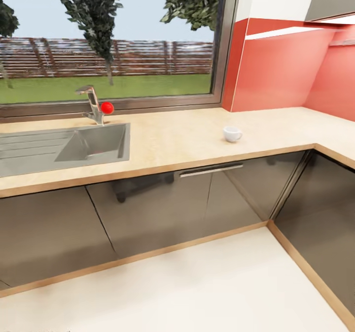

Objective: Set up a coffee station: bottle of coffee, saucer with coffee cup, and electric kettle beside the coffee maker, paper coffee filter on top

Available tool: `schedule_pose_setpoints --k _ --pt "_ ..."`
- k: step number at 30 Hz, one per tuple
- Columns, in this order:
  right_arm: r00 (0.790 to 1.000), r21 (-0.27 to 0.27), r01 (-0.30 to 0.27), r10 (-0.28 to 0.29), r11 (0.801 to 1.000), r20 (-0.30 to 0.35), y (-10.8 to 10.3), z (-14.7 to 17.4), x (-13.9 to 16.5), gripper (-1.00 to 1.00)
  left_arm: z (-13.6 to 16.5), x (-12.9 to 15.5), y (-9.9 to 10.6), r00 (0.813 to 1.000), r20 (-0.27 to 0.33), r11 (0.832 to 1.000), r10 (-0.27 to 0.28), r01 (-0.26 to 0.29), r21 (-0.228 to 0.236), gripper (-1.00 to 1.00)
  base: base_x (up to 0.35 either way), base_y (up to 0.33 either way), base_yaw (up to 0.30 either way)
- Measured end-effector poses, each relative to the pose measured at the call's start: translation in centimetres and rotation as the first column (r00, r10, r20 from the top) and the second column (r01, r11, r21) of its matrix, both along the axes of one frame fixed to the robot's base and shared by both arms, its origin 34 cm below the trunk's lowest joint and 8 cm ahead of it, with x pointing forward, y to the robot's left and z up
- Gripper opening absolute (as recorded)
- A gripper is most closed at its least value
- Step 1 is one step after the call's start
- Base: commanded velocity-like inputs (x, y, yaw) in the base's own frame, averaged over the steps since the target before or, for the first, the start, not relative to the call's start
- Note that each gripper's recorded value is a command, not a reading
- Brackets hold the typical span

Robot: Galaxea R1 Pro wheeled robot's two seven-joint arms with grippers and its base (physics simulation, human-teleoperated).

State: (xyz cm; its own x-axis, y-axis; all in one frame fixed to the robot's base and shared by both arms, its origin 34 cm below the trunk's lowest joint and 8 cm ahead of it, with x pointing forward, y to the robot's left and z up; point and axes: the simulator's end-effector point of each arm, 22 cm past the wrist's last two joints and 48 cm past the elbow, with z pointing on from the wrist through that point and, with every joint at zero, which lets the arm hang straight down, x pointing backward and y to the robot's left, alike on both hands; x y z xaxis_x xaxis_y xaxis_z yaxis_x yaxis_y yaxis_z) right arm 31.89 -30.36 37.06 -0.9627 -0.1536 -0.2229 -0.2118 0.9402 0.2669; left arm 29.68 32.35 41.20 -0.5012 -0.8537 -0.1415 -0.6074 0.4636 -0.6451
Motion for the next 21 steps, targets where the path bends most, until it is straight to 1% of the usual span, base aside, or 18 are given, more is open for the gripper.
schedule_pose_setpoints --k 3,8,11,14,21 --pt "1.0 0.0 0.0 0.0 1.0 0.0 0.0 0.0 0.0 1.0 0.0 0.0 -0.01 1.0 0.0 1.0 -0.001 0.001 0.0 1.0 0.0 -0.196 0.045" --pt "1.0 0.0 0.0 0.0 1.0 0.0 0.0 0.0 0.0 1.0 -0.01 0.01 -0.02 1.0 0.0 1.0 -0.001 0.001 0.0 1.0 0.0 -0.275 0.016" --pt "1.0 0.0 0.0 0.0 1.0 0.0 0.01 0.0 0.01 1.0 -0.01 0.0 -0.02 1.0 0.0 1.0 -0.001 0.001 0.0 1.0 0.0 -0.301 0.114" --pt "1.0 0.0 0.0 0.0 1.0 0.0 0.01 0.0 0.01 1.0 -0.01 0.0 -0.01 1.0 -0.001 1.0 -0.001 0.001 0.0 1.0 0.0 -0.305 0.185" --pt "1.0 0.0 0.0 0.0 1.0 0.0 0.01 0.0 0.01 1.0 0.0 0.0 -0.01 1.0 0.0 1.0 -0.001 0.001 0.0 1.0 0.0 -0.273 0.261"
